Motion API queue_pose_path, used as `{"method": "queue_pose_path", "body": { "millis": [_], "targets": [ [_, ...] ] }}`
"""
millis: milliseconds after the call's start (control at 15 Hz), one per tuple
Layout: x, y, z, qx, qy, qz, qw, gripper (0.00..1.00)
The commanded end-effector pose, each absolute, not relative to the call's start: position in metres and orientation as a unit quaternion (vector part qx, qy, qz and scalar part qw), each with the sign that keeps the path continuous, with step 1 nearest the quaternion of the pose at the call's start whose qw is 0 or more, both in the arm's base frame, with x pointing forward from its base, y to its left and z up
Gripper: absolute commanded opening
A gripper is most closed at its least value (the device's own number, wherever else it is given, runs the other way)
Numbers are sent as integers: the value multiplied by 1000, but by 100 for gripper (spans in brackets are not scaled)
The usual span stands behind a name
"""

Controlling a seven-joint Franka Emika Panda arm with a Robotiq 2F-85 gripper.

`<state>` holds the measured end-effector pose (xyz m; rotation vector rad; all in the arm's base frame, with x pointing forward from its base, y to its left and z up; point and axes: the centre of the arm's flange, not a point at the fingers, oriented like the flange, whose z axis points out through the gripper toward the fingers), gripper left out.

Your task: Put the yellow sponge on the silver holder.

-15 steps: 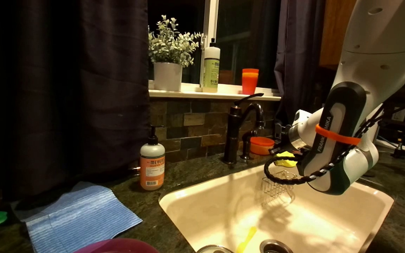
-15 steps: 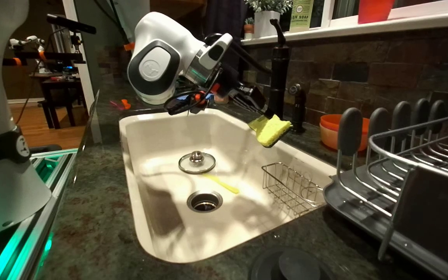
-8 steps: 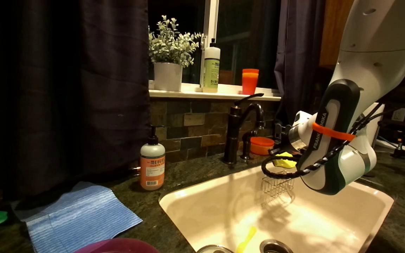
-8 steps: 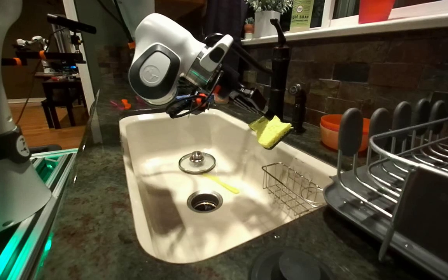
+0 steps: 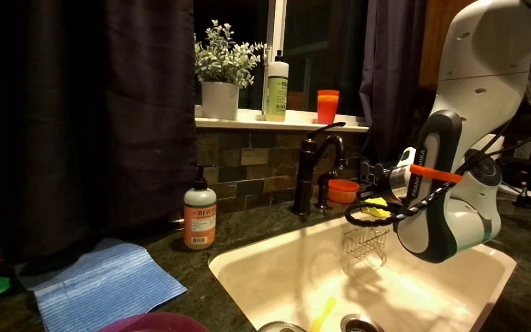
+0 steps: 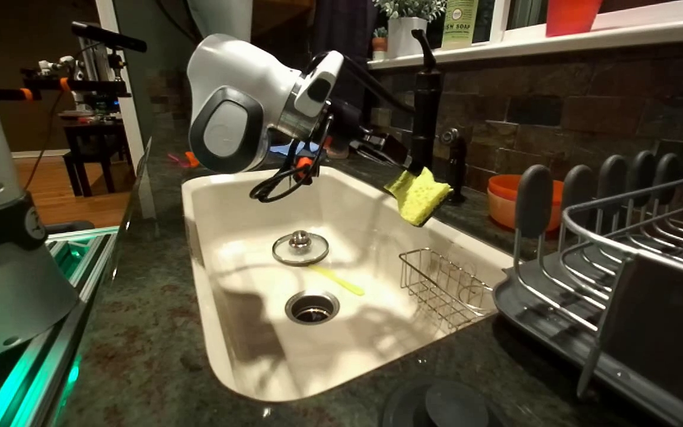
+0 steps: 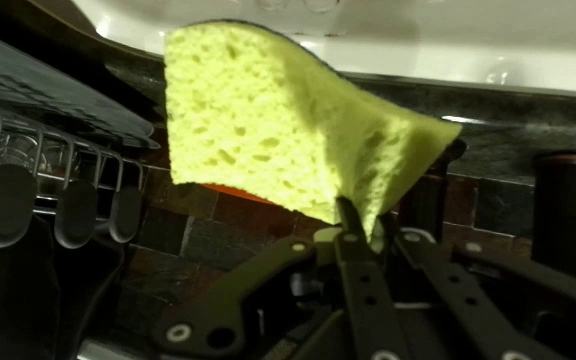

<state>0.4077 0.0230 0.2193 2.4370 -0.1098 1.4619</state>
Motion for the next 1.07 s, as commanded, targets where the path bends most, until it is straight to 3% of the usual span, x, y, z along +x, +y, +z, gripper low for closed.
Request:
{"method": "queue_pose_path", "body": {
  "millis": [0,1000],
  "targets": [
    [405,4,218,851,-44,510,116,2],
    [417,-41,213,856,-80,510,22,2]
  ]
}}
